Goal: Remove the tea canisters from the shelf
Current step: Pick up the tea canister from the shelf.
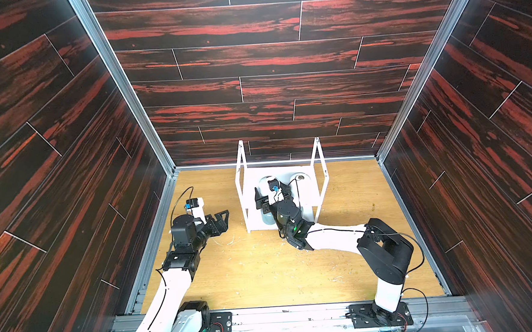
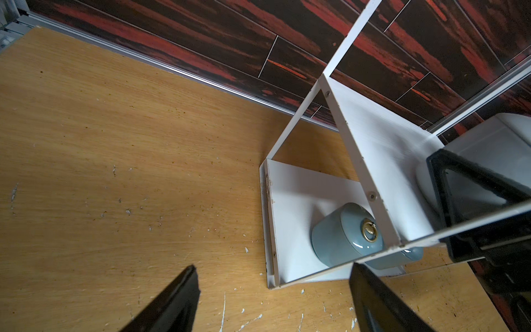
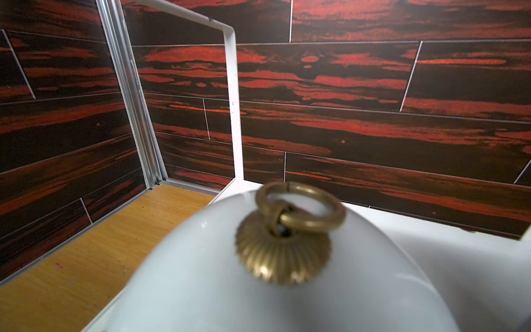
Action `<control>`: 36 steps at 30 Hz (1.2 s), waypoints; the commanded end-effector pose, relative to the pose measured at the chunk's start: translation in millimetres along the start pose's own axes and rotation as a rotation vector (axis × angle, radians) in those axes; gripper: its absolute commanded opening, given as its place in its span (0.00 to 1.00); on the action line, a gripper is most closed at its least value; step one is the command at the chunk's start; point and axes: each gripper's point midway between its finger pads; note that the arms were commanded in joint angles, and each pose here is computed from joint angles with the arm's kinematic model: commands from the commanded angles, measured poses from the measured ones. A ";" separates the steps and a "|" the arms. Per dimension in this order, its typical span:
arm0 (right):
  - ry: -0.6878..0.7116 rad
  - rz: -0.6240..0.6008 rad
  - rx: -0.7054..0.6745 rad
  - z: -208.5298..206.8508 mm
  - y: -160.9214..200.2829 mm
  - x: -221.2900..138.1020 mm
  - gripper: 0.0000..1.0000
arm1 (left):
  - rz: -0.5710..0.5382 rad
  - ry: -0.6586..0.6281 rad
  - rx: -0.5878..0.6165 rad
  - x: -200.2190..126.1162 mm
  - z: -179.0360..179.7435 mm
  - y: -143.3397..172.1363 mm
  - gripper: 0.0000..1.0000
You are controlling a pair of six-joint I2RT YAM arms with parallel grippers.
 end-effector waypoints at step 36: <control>-0.061 -0.097 -0.009 2.6 -39.5 -15.1 0.63 | 0.009 0.027 -0.022 3.5 -1.4 3.6 0.86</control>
Point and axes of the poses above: each gripper's point midway between its finger pads, its own x axis out along the fingers, its own z axis along the line the jaws close on, y = z × x, and after that the axes turned 1 degree about -x, right-handed
